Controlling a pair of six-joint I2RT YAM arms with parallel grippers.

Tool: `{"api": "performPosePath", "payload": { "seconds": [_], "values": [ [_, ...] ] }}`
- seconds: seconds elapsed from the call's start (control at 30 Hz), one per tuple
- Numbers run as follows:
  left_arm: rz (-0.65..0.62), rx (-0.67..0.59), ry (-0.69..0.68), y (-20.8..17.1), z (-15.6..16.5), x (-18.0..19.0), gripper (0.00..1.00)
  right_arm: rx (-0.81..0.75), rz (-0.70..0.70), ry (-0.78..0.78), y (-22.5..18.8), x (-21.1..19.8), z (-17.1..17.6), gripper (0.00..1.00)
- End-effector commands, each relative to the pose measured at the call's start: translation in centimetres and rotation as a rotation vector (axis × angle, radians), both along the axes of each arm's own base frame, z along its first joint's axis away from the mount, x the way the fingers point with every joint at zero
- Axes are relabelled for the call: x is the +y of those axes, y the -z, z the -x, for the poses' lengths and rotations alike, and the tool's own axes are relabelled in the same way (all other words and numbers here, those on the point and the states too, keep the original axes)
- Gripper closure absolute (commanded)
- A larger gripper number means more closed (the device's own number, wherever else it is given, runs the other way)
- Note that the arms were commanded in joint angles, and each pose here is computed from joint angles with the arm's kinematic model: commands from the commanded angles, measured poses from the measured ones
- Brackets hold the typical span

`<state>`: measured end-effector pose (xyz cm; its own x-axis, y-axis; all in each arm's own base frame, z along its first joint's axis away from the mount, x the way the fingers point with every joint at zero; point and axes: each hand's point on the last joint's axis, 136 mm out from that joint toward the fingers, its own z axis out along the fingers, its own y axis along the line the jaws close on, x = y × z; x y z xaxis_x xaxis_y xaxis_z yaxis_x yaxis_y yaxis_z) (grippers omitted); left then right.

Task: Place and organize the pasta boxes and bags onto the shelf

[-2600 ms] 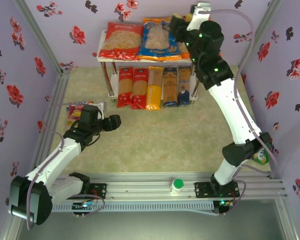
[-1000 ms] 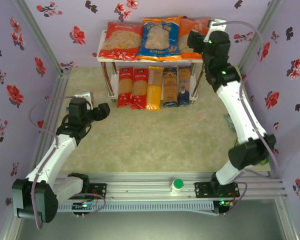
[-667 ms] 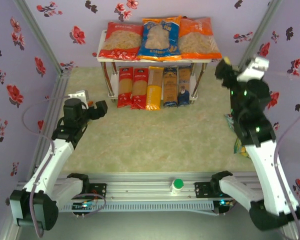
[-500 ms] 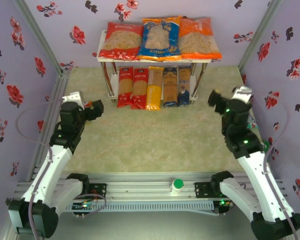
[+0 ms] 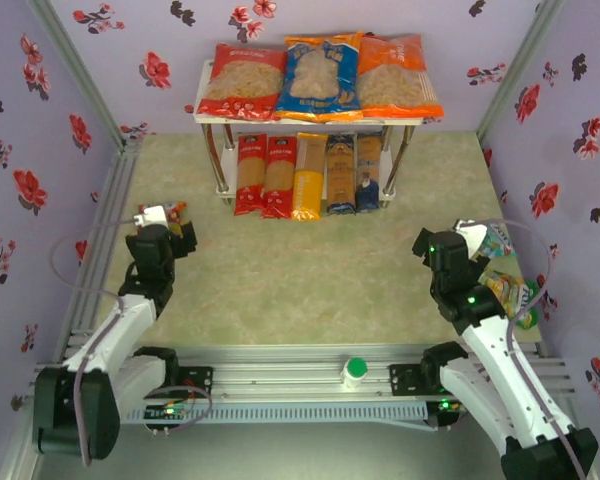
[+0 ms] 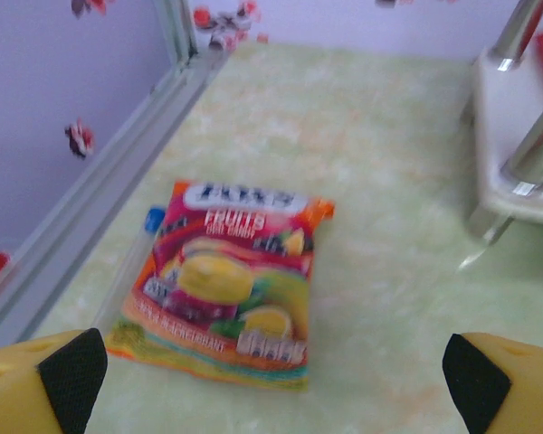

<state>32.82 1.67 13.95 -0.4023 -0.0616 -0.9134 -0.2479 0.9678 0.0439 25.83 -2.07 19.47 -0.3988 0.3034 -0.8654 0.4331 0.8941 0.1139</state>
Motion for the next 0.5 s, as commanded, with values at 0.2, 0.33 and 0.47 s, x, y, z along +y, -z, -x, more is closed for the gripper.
{"api": "performPosePath", "payload": {
  "seconds": [0.2,0.33,0.47],
  "values": [
    [-0.101,-0.236,-0.017,1.0,-2.4,1.5,0.00,-0.026,0.013,0.037,0.4,-0.6,-0.7,0.01],
    [-0.118,-0.200,0.082,3.4,-3.9,0.0,0.00,-0.021,0.033,0.048,0.6,-1.0,-0.5,0.01],
    [-0.142,-0.156,0.199,4.0,-4.6,-2.1,0.00,-0.024,0.052,0.036,0.4,-1.0,-0.6,0.01]
  ]
}}
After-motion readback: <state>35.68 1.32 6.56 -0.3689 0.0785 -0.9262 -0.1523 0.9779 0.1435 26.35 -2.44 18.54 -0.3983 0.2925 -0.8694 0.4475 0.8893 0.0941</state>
